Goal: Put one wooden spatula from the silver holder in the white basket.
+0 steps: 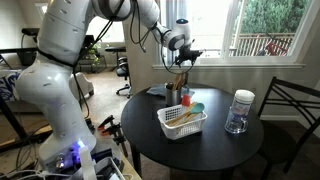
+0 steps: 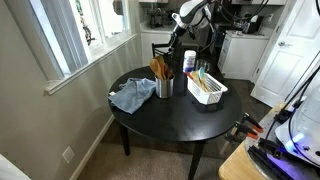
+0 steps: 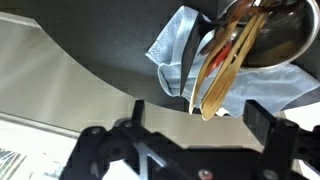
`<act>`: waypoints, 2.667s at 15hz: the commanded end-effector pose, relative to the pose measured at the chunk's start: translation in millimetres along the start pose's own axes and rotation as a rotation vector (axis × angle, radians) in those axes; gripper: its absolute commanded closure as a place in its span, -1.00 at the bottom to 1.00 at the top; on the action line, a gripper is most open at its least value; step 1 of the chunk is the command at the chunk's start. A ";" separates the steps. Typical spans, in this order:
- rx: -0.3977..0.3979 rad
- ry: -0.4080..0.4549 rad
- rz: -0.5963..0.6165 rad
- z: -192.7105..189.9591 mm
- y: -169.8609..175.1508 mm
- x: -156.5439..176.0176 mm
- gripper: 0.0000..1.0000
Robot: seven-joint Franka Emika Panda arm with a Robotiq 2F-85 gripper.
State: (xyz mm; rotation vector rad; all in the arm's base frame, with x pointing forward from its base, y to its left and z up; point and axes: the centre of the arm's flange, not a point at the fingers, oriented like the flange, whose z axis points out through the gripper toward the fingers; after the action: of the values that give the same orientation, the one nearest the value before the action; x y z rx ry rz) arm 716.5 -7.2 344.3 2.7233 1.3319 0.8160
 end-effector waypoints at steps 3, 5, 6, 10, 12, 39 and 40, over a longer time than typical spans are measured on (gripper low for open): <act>0.002 0.004 -0.003 -0.2 -1.6 3.2 -1.00; 0.033 0.024 -0.027 4.3 0.2 4.7 -1.00; 0.049 0.029 -0.033 11.2 1.5 7.2 -1.00; 0.118 0.038 -0.131 31.9 -2.3 21.2 -1.00; 0.164 0.045 -0.189 41.7 -2.1 24.4 -1.00; 0.330 0.193 -0.330 118.1 25.7 12.1 -1.00; 0.330 0.195 -0.340 118.1 23.5 14.7 -1.00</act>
State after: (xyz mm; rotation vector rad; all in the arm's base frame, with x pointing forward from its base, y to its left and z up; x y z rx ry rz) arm 787.3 8.8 251.9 2.6106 1.9889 0.8626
